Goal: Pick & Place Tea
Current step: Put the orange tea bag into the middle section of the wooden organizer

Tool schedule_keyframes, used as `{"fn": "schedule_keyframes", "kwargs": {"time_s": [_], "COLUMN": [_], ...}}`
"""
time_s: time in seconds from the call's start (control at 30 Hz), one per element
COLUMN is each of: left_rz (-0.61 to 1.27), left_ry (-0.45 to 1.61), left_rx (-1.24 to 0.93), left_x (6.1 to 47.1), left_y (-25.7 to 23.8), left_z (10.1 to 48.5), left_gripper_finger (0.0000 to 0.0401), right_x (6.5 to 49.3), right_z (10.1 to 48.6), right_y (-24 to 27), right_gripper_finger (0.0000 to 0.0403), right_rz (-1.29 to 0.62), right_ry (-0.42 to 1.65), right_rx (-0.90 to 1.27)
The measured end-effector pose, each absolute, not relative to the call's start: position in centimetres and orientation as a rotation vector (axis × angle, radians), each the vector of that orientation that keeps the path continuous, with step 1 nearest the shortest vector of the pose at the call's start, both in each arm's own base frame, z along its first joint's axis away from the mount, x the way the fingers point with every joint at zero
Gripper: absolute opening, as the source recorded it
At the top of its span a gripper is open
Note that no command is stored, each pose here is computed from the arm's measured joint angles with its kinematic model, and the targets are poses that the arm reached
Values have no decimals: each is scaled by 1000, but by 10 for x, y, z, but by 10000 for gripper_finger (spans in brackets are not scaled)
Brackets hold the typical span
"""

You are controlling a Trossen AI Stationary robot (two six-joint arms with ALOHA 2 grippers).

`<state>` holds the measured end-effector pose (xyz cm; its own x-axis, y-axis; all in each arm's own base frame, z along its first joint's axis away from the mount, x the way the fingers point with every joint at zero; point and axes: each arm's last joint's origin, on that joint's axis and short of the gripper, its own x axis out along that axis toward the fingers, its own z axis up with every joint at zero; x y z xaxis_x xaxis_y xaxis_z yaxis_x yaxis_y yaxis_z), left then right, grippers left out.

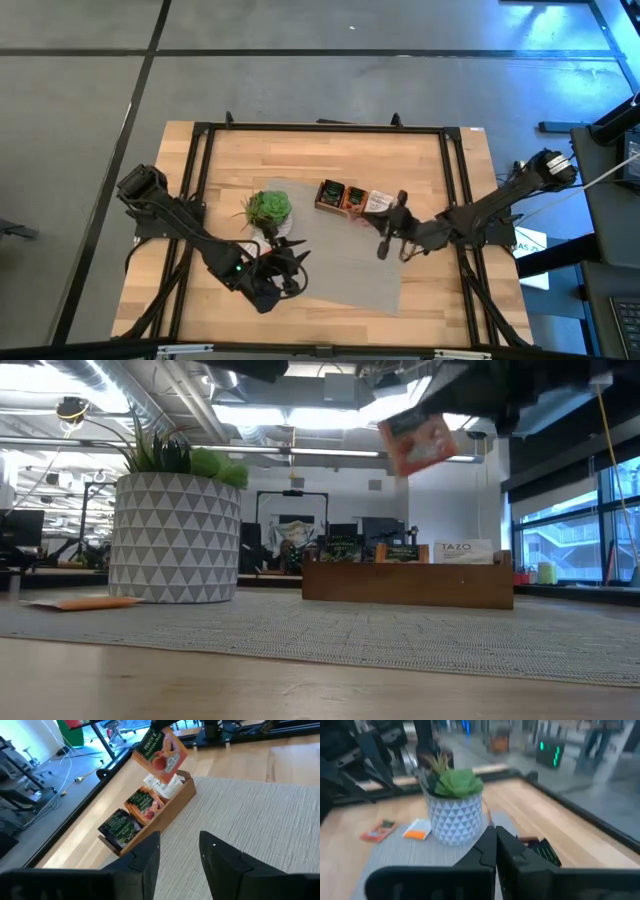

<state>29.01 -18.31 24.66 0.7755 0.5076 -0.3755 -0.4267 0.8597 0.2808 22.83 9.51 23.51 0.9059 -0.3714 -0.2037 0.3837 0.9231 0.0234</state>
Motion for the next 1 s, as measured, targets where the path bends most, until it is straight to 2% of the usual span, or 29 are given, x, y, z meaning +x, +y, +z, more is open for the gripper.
{"fn": "schedule_keyframes", "kwargs": {"time_s": [0.17,0.3,0.63,1.0], "left_rz": [507,511,500,469], "left_ry": [463,465,479,499], "left_rx": [181,180,199,188], "left_x": [291,292,293,293], "left_y": [-182,-180,-179,-180], "left_z": [246,246,246,245], "left_gripper_finger": [130,132,131,130], "right_x": [212,206,234,241], "right_z": [198,176,152,129], "right_y": [76,65,61,48], "right_gripper_finger": [2,2,2,2], "right_rz": [-402,-431,-501,-561], "right_ry": [18,-30,65,149], "right_rx": [67,82,-43,-82]}}
